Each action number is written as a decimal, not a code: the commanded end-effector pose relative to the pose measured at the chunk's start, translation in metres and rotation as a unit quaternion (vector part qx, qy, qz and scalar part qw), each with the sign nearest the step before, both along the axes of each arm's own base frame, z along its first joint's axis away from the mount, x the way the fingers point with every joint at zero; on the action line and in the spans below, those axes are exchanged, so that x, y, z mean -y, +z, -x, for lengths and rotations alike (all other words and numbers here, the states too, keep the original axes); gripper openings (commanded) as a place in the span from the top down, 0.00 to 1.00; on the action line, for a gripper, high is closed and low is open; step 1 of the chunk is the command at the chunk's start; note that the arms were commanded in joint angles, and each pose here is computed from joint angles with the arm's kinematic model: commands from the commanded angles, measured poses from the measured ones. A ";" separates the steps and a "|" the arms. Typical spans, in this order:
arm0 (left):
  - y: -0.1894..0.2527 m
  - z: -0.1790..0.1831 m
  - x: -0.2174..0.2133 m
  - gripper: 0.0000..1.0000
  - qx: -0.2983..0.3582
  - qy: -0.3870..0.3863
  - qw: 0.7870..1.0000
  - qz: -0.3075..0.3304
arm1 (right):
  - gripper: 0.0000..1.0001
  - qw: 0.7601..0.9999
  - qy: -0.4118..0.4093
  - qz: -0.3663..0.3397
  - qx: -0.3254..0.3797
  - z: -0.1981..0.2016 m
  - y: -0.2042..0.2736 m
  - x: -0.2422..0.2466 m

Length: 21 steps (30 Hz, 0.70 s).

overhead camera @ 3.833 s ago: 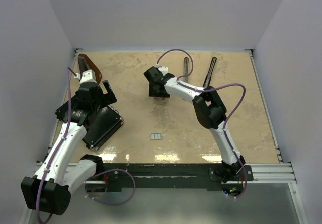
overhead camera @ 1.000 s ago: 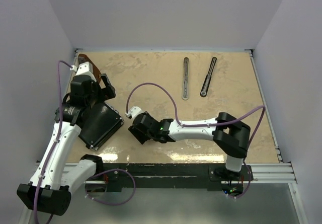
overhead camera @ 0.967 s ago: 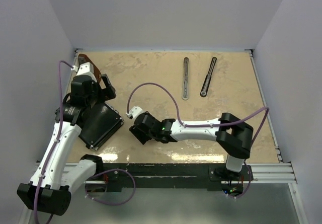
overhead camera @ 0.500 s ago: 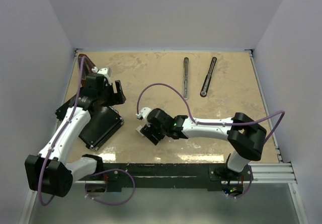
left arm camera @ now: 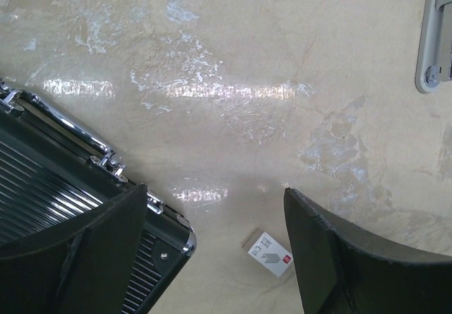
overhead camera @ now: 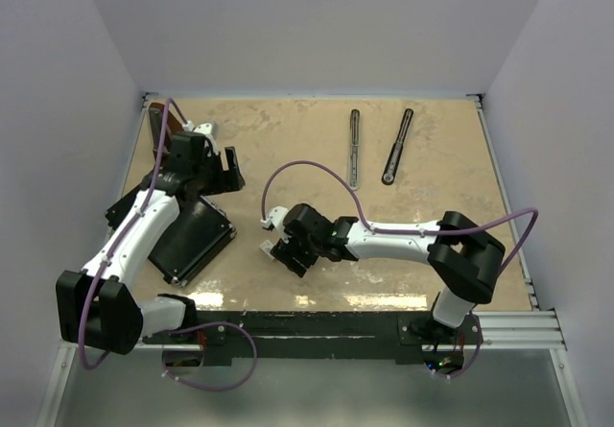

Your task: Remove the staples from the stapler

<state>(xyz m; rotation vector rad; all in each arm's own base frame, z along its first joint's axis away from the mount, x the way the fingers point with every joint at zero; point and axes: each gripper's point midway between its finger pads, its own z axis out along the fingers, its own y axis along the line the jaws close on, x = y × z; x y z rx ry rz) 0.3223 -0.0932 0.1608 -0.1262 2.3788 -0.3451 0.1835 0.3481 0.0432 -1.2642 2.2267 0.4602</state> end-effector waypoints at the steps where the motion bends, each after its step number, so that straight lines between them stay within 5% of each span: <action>1: 0.012 -0.013 0.003 0.17 0.024 0.008 1.000 0.011 | 0.28 1.000 0.010 0.003 0.004 -0.001 -0.006 -0.003; 15: -0.005 -0.013 0.001 0.18 0.013 0.012 1.000 0.004 | 0.33 1.000 0.002 0.012 -0.011 0.010 -0.013 -0.002; 21: -0.013 -0.010 0.000 0.19 0.007 0.012 1.000 0.005 | 0.49 0.999 -0.027 -0.009 -0.024 0.021 -0.010 -0.003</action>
